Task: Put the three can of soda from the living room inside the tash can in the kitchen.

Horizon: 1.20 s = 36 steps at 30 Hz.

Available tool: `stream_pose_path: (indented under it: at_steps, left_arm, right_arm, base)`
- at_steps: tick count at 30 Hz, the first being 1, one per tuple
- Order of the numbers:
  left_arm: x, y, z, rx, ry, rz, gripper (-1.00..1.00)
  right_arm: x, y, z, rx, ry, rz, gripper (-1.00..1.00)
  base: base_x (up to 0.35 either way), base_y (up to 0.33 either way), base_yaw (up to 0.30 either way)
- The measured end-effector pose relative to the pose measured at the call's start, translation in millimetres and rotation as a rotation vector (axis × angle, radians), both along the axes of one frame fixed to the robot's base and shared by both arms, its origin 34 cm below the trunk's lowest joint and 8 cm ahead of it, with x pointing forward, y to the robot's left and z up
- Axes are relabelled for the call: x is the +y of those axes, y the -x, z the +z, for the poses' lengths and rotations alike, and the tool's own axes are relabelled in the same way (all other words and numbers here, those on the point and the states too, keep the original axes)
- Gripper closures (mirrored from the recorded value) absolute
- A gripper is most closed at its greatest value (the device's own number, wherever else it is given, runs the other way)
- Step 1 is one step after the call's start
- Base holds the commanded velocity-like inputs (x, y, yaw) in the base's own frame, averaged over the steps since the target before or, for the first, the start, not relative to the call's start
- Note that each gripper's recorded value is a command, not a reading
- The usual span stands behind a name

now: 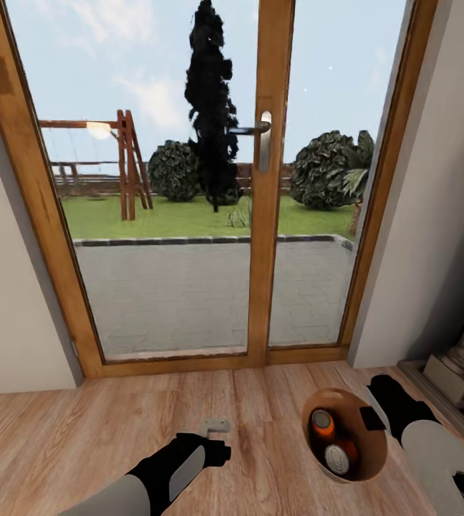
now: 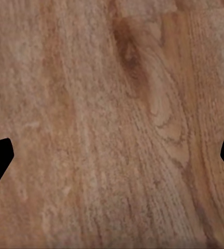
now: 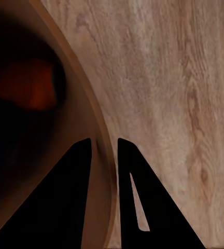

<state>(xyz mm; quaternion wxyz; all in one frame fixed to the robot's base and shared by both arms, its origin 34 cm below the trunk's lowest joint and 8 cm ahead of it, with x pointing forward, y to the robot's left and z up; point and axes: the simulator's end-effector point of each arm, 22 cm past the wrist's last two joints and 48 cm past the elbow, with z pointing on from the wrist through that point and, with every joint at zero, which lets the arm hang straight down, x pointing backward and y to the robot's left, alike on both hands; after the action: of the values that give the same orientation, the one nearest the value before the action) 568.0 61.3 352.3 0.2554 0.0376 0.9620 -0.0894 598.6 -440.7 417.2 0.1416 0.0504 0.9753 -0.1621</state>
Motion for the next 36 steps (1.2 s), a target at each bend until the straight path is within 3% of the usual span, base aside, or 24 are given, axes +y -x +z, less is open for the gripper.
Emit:
stream_pose_path:
  at_steps: [3,10,14,18,20,26,31,36]
  left_arm:
    - [0,0,0,0.002,0.001,0.002,-1.0]
    - [-1,0,1,0.0,0.004,0.002,-1.0]
    - [-1,0,1,-0.001,0.004,0.002,-1.0]
    - [-1,-1,1,-0.001,0.004,0.002,-1.0]
    - [0,0,0,0.0,0.003,0.002,-1.0]
    - [2,0,0,-0.001,-0.006,0.003,-1.0]
    - [4,1,-2,0.004,-0.016,0.008,-1.0]
    - [6,2,-2,0.008,-0.019,0.012,-1.0]
  right_arm:
    - [-12,8,-6,0.013,0.02,-0.001,1.0]
    - [-38,29,-22,0.036,0.004,-0.02,1.0]
    - [-29,35,-34,0.023,-0.081,-0.046,1.0]
    - [-34,43,-44,0.033,-0.052,-0.011,1.0]
    - [-33,48,-52,0.031,-0.066,-0.004,1.0]
    - [-15,48,-61,0.004,-0.189,0.015,1.0]
    - [-21,55,-63,0.026,-0.18,0.042,1.0]
    - [-20,59,-66,0.031,-0.198,0.028,1.0]
  base:
    - [0.0,0.0,0.0]
    - [0.0,0.0,0.0]
    - [0.0,0.0,0.0]
    - [0.0,0.0,0.0]
    - [0.0,0.0,0.0]
    - [0.0,0.0,0.0]
    - [0.0,0.0,0.0]
    - [0.0,0.0,0.0]
